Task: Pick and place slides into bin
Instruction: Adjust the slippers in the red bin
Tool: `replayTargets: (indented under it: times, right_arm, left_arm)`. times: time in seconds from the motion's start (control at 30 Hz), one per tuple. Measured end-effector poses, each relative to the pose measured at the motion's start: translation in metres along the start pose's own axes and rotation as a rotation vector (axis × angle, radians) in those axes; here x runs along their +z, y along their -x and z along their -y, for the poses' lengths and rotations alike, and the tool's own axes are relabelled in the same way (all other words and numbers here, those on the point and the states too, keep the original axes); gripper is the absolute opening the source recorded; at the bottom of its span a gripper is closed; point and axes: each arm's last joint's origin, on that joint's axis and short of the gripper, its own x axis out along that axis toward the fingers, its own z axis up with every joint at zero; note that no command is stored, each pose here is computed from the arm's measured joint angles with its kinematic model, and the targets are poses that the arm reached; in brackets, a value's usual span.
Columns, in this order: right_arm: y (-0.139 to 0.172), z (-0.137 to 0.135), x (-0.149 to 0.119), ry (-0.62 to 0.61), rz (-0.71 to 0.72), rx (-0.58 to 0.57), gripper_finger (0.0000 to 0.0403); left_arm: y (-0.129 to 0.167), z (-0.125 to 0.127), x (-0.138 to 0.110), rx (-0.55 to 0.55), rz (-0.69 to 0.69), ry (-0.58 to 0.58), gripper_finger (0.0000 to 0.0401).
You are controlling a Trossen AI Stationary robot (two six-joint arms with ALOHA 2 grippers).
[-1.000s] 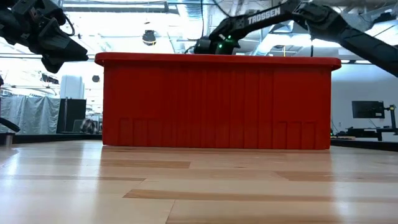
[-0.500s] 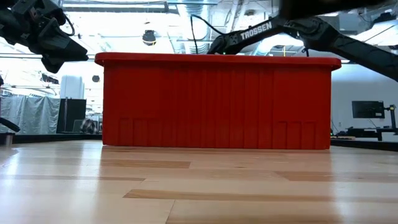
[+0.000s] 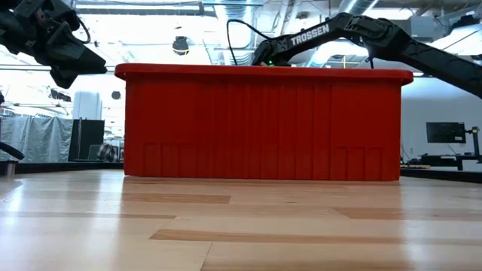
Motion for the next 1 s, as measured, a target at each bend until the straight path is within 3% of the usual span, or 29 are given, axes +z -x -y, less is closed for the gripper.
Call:
replayTargets:
  times: [0.7,1.0]
  right_arm:
    - [0.0015,0.0007,-0.0002,0.015,-0.048,-0.187,0.0000]
    - [0.0097,-0.0071,-0.0007,0.182,-0.043,-0.193,0.0000]
  left_arm:
    - [0.0000,0.0000,0.0000,0.000,0.000,0.000,0.0089]
    - [0.0000,0.0000,0.0000,0.000,0.000,0.000,0.0089]
